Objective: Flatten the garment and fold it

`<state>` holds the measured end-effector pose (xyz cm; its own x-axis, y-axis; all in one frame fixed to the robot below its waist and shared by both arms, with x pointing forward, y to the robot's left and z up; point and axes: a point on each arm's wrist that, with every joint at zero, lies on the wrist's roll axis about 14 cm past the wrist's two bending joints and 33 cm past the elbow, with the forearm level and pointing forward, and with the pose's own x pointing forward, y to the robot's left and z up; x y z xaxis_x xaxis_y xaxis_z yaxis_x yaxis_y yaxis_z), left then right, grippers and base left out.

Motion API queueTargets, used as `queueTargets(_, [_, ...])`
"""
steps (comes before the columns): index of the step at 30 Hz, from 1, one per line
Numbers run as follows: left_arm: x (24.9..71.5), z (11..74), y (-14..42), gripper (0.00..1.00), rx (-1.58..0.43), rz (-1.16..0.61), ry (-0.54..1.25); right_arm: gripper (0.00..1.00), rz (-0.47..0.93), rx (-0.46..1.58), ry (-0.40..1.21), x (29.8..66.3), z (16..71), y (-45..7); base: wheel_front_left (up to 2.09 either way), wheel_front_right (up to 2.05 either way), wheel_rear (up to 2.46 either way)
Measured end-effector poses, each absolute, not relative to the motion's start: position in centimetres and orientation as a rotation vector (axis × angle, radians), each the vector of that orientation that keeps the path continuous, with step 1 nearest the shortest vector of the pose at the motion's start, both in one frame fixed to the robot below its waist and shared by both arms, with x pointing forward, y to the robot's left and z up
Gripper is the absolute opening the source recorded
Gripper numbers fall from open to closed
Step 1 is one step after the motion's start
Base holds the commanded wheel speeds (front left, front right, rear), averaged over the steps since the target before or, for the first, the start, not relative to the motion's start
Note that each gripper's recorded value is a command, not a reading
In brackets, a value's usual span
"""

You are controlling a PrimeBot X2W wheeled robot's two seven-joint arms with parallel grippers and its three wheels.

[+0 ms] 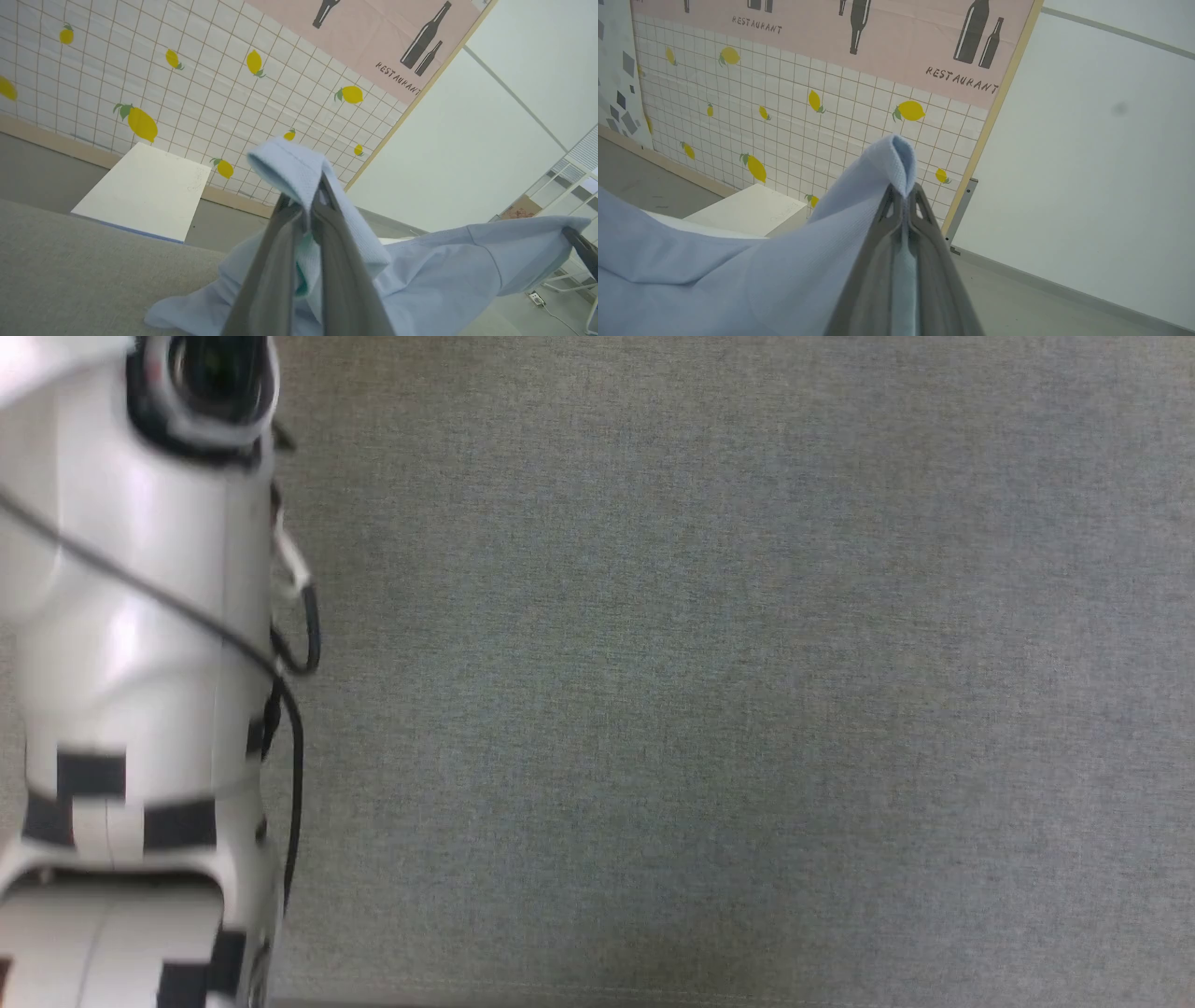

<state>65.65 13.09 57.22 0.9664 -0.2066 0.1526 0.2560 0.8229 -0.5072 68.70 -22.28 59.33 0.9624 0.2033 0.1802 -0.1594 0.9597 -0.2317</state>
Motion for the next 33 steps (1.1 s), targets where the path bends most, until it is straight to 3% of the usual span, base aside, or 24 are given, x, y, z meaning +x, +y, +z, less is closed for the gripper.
queueTargets(7, [60.6,54.9,14.1,0.00,-0.600,-0.218,-0.038,0.00,0.180,-0.086,-0.131,63.7,55.6,-24.7,0.00,0.00,0.00])
queueTargets(13, [53.5,51.1,14.5,0.00,-0.603,-0.166,0.078,0.00,0.136,0.045,-0.030,56.9,51.9,-25.3,0.00,0.00,0.00])
queueTargets(33, [32.9,47.1,17.4,0.00,-0.775,0.028,0.251,0.00,-0.197,0.298,0.052,36.1,51.4,-28.0,0.00,0.00,0.00])
